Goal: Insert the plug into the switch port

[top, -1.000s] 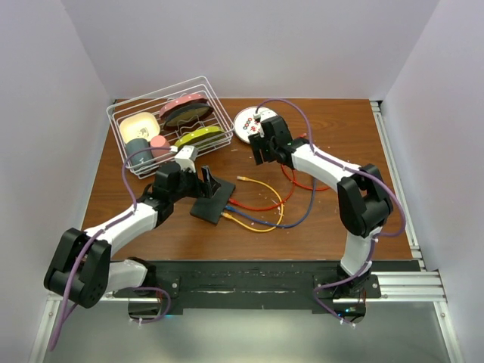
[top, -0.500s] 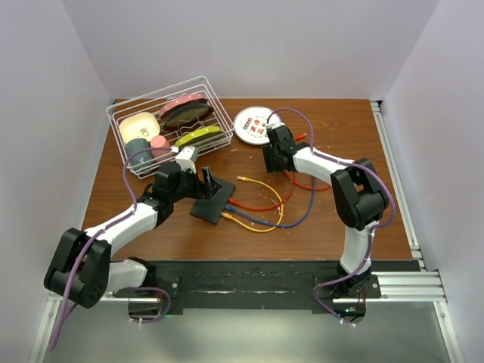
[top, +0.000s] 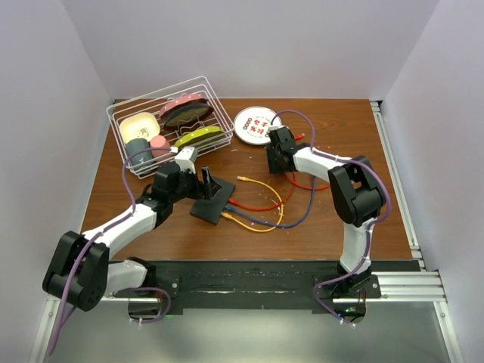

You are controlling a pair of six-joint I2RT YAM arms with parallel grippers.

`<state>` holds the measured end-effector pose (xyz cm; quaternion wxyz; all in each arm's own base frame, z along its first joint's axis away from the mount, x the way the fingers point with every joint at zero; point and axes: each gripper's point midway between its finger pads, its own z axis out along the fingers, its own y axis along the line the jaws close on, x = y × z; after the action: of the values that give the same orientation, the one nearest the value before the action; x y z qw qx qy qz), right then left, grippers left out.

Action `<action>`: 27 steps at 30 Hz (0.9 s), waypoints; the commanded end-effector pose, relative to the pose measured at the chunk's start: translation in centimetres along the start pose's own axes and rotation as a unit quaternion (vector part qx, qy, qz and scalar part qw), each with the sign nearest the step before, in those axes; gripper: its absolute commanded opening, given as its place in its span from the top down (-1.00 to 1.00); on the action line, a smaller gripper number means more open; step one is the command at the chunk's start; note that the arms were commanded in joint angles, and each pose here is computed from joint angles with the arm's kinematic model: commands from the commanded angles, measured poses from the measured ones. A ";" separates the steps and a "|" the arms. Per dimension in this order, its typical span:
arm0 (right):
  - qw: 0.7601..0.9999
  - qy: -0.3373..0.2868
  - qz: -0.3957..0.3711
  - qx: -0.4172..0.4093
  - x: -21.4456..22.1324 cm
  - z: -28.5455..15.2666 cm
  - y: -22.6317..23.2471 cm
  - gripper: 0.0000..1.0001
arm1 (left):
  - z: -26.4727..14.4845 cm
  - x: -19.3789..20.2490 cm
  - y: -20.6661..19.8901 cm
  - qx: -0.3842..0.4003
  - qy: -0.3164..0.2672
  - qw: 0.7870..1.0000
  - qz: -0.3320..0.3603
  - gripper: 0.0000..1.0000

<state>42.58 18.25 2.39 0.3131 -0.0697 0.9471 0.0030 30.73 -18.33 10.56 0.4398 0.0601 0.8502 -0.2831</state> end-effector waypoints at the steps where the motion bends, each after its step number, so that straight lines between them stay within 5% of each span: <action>1: 0.999 0.023 0.028 0.002 1.2 0.5 -1.1 0.10 | -1.0 -3.4 -1.5 0.016 -0.046 0.999 0.011 -0.66; 7: 0.999 0.034 0.026 -0.034 1.5 0.9 -0.2 1.00 | -1.8 -4.9 -2.2 0.025 -0.067 0.997 0.016 -0.67; 16: 0.982 -0.016 -0.007 -0.190 -1.2 -3.0 4.5 1.00 | -2.3 -5.8 -2.2 0.027 -0.077 0.997 0.006 -0.83; 27: 0.912 -0.115 -0.109 -0.380 -2.3 -13.4 11.6 1.00 | -2.6 -7.1 -5.2 0.123 -0.098 0.987 -0.037 -0.99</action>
<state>37.40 25.51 9.42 0.3270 -0.1907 0.8862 0.2672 31.06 -18.61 15.76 0.4784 0.0433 0.8082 -0.3407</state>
